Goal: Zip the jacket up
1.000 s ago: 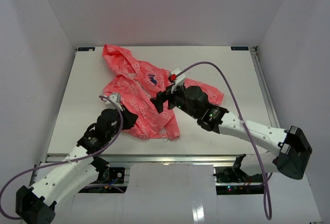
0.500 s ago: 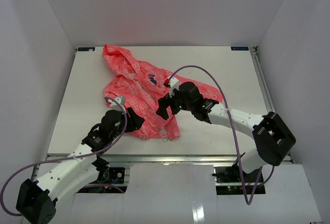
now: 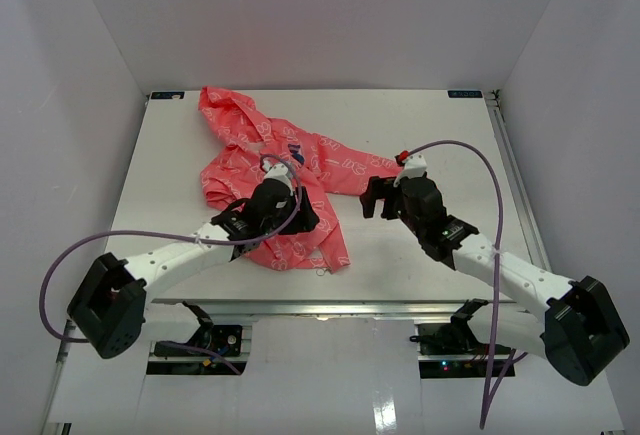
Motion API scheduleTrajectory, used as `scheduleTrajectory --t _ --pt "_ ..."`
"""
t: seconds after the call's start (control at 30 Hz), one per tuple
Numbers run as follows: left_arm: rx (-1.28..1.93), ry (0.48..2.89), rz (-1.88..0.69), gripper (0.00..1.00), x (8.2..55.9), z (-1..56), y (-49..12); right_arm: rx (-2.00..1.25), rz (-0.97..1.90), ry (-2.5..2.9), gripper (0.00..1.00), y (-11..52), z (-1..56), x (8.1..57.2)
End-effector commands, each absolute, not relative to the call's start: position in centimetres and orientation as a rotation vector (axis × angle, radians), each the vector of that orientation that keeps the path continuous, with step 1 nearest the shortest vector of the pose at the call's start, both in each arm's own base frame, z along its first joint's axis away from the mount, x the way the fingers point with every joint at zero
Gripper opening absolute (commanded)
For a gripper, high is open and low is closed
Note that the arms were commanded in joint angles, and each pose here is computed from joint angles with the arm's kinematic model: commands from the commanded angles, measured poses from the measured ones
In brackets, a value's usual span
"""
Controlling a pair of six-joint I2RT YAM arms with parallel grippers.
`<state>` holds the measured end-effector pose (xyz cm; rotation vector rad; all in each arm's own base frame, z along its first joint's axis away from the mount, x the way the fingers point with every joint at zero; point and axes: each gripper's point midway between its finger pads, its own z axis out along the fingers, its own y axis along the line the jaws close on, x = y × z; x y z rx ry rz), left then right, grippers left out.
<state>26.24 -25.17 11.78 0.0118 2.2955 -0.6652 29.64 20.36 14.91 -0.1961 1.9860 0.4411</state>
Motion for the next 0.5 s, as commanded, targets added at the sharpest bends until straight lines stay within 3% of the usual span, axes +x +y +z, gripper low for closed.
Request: scheduleTrajectory --t 0.0,0.1,0.13,0.3,0.47 --pt "-0.026 2.315 -0.621 0.70 27.7 11.3 -26.3 -0.162 0.458 1.911 0.98 19.5 16.7 29.7" --pt "-0.033 2.388 -0.556 0.69 27.8 8.8 -26.3 -0.178 0.479 1.894 0.98 19.4 17.1 29.3" --pt "-0.038 2.397 -0.536 0.63 27.9 8.4 -26.3 -0.184 0.491 1.883 0.98 19.5 17.4 29.2" --pt "-0.062 2.437 -0.478 0.00 27.1 6.4 -25.0 -0.220 0.519 1.852 0.98 19.7 17.9 28.7" --pt "-0.094 2.341 -0.505 0.00 26.1 9.2 -23.0 -0.289 0.567 1.864 0.98 21.1 18.0 28.5"
